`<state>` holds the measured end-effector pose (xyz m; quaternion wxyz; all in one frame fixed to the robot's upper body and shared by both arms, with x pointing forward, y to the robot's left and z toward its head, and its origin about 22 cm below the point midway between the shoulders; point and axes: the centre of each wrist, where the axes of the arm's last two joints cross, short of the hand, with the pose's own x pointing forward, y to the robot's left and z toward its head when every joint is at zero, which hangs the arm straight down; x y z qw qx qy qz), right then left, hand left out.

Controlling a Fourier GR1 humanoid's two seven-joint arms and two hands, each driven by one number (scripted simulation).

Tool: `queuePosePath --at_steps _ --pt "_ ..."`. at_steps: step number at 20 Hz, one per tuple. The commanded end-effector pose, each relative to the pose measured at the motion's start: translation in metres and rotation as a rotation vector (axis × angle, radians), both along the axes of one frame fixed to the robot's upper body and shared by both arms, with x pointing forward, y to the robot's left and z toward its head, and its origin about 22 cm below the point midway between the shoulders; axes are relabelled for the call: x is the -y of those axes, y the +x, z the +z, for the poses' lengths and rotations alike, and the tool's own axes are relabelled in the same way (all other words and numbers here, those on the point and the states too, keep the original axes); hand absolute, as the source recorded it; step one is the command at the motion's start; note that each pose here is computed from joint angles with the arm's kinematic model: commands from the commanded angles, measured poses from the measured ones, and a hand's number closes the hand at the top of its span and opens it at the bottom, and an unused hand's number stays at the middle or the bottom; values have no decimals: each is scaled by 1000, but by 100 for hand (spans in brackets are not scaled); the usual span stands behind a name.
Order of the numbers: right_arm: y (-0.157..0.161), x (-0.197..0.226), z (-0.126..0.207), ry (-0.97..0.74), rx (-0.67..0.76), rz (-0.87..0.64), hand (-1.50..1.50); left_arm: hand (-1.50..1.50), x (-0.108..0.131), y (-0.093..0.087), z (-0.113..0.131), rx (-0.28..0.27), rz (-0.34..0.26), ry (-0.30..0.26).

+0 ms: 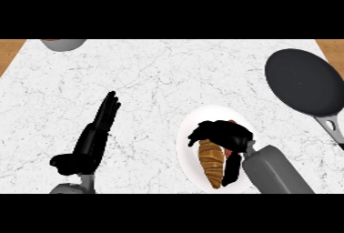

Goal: Pick the croissant from the plate and place it in the pan

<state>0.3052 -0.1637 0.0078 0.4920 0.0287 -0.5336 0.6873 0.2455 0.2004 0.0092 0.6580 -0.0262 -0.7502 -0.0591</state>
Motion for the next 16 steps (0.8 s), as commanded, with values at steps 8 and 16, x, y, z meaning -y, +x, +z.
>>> queuePosePath --at_steps 8,16 --pt "-6 5 -40 -22 97 60 150 0 -6 9 -1 -5 7 -10" --pt "19 8 1 33 244 -326 150 0 -10 -3 -4 -8 -1 12"
